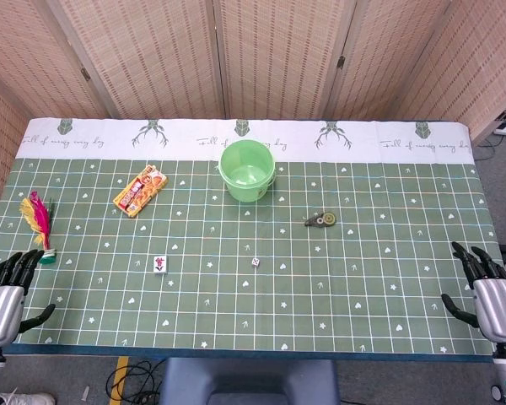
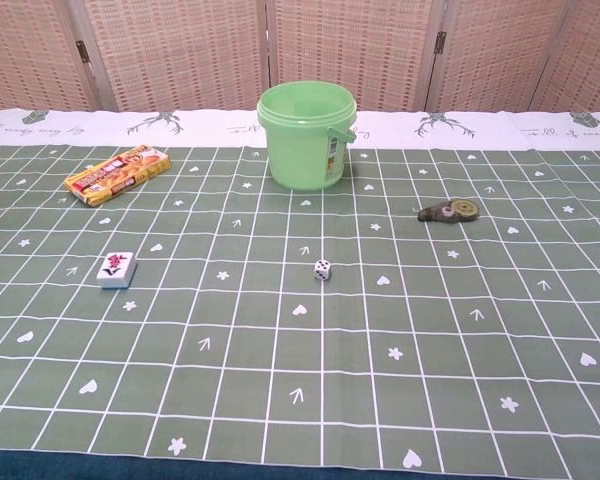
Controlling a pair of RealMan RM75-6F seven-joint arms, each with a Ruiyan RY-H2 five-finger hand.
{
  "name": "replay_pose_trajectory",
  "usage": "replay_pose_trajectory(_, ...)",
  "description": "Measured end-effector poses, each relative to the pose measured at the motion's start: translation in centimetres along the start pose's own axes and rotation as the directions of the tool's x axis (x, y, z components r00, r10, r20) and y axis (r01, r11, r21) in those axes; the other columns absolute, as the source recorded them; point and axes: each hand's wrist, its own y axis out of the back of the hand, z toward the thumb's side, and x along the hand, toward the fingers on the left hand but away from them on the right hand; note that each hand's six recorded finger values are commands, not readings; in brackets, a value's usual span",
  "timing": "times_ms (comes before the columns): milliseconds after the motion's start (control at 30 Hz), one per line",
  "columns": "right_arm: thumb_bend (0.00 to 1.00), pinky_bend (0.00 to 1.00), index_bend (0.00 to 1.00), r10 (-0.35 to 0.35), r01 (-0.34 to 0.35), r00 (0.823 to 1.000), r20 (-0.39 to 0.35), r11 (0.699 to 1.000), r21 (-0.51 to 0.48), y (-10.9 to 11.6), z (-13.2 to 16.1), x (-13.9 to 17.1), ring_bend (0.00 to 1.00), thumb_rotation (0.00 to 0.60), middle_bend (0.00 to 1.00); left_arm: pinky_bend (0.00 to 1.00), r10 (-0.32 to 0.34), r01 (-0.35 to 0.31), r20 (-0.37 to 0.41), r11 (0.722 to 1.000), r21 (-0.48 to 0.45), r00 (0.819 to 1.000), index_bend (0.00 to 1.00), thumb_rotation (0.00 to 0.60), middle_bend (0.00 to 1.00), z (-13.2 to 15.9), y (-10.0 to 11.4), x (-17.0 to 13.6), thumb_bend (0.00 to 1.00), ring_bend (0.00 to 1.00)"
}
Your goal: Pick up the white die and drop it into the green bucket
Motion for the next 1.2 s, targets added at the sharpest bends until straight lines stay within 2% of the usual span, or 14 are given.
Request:
replay_pose_trajectory(300,0.20,0.29,0.04,0.005,-0.005,1.000,-0.001,1.000,-0.005,-0.1,0.0,0.2,0.17,0.600,0.25,0.16,-0.003,0.003,0.004,1.000,0.006,1.000,0.08,0.600,0.11,0.1,0.1,0.1,0.22,0.09)
replay_pose_trajectory(500,0.22,0.30,0.08,-0.013,0.012,0.998,-0.056,1.000,-0.026,0.1,1.2,0.1,0.26,0.600,0.31,0.16,-0.002,0.002,0.006,1.000,0.003,1.000,0.08,0.600,0.11,0.2,0.2,0.0,0.22,0.09)
replay_pose_trajectory(567,0.22,0.36,0.10,-0.017,0.015,0.996,-0.090,1.000,-0.021,0.1,2.1,-0.3,0.32,0.600,0.35,0.16,-0.002,0.002,0.009,1.000,0.004,1.000,0.08,0.600,0.11,0.2,0.3,0.0,0.22,0.09)
replay_pose_trajectory(733,0.22,0.62,0.17,-0.001,0.002,0.983,-0.185,1.000,0.008,0.1,5.1,-1.6,0.55,0.600,0.49,0.16,0.000,0.000,0.010,1.000,0.004,1.000,0.08,0.600,0.11,0.2,0.4,-0.1,0.22,0.09)
replay_pose_trajectory(833,0.22,0.73,0.20,0.022,-0.014,0.971,-0.240,0.999,0.035,-0.1,7.2,-2.6,0.65,0.600,0.57,0.16,0.002,-0.002,0.006,1.000,0.002,1.000,0.08,0.600,0.11,0.0,0.5,-0.3,0.22,0.09)
replay_pose_trajectory(1033,0.20,0.87,0.25,0.093,-0.065,0.935,-0.341,0.994,0.094,-1.0,12.0,-5.3,0.87,0.600,0.78,0.16,0.007,-0.007,0.010,1.000,-0.001,1.000,0.08,0.600,0.11,-0.2,0.5,-0.6,0.22,0.09)
replay_pose_trajectory(1167,0.19,0.96,0.34,0.126,-0.089,0.905,-0.407,0.990,0.108,-1.9,16.0,-7.5,0.99,0.600,0.92,0.16,0.023,-0.023,0.014,1.000,-0.015,1.000,0.09,0.600,0.11,-0.4,0.7,-0.7,0.22,0.09)
replay_pose_trajectory(1200,0.19,0.97,0.34,0.132,-0.096,0.898,-0.419,0.990,0.105,-2.1,16.8,-7.9,0.99,0.600,0.93,0.16,0.028,-0.027,0.012,1.000,-0.015,1.000,0.09,0.600,0.11,-0.5,0.7,-0.7,0.22,0.09)
